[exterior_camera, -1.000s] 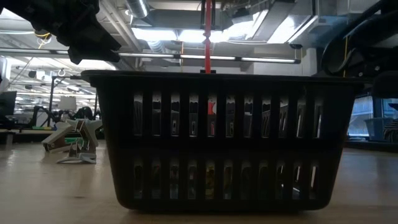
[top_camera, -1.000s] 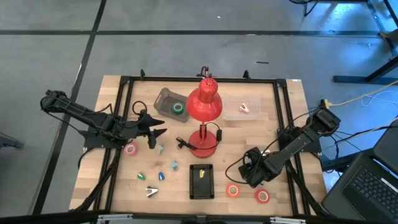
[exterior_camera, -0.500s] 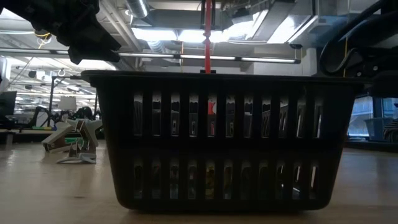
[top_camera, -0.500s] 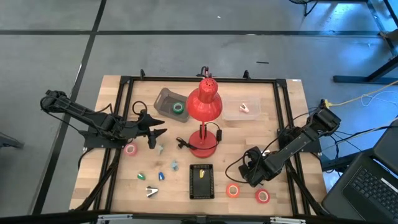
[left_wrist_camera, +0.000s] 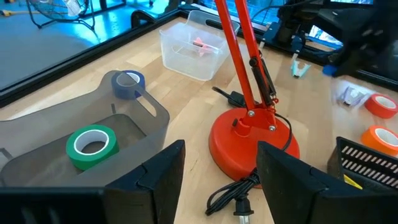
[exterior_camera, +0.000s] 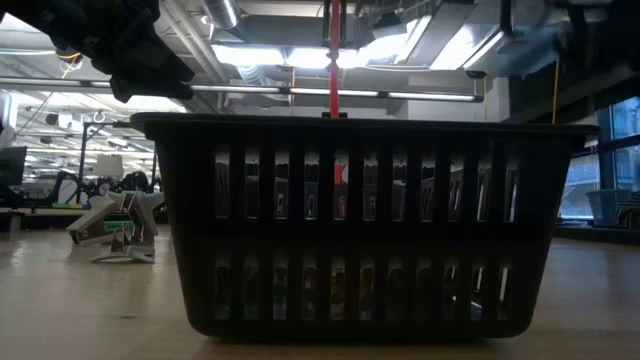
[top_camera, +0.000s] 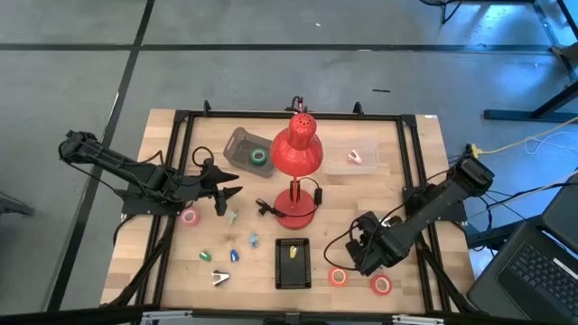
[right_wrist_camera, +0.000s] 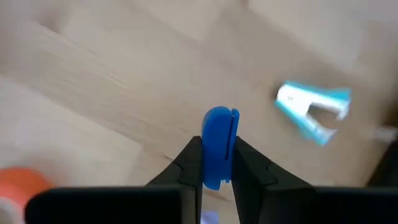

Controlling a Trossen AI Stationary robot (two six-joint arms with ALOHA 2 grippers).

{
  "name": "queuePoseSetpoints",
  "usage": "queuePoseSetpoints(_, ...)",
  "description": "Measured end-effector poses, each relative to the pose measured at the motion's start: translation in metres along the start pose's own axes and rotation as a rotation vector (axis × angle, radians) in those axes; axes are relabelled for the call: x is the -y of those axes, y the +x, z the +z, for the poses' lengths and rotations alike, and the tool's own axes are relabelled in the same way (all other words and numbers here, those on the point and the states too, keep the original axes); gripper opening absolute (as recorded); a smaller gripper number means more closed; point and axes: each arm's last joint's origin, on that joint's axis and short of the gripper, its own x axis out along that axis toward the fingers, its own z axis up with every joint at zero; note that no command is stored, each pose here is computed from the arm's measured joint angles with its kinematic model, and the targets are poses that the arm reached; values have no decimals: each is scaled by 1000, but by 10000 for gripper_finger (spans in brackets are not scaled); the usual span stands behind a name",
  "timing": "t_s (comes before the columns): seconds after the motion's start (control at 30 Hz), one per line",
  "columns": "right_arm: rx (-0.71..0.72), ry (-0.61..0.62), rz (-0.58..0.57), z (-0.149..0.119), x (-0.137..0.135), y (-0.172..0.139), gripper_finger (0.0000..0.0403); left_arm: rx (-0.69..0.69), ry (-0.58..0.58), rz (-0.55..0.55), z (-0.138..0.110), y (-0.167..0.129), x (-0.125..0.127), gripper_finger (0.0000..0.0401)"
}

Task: Pick and place Stapler, Stapler remover, tape
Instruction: Put the right blue stapler into the bin

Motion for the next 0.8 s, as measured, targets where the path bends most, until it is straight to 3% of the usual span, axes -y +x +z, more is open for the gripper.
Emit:
queuePoseSetpoints(0.37,165,-147,275,37,-34,-66,51,9,-1,14,0,0,0,190)
queuePoseSetpoints(0.8,261,-334,595,94,-70,-74,51,8,-1,14,0,0,0,191)
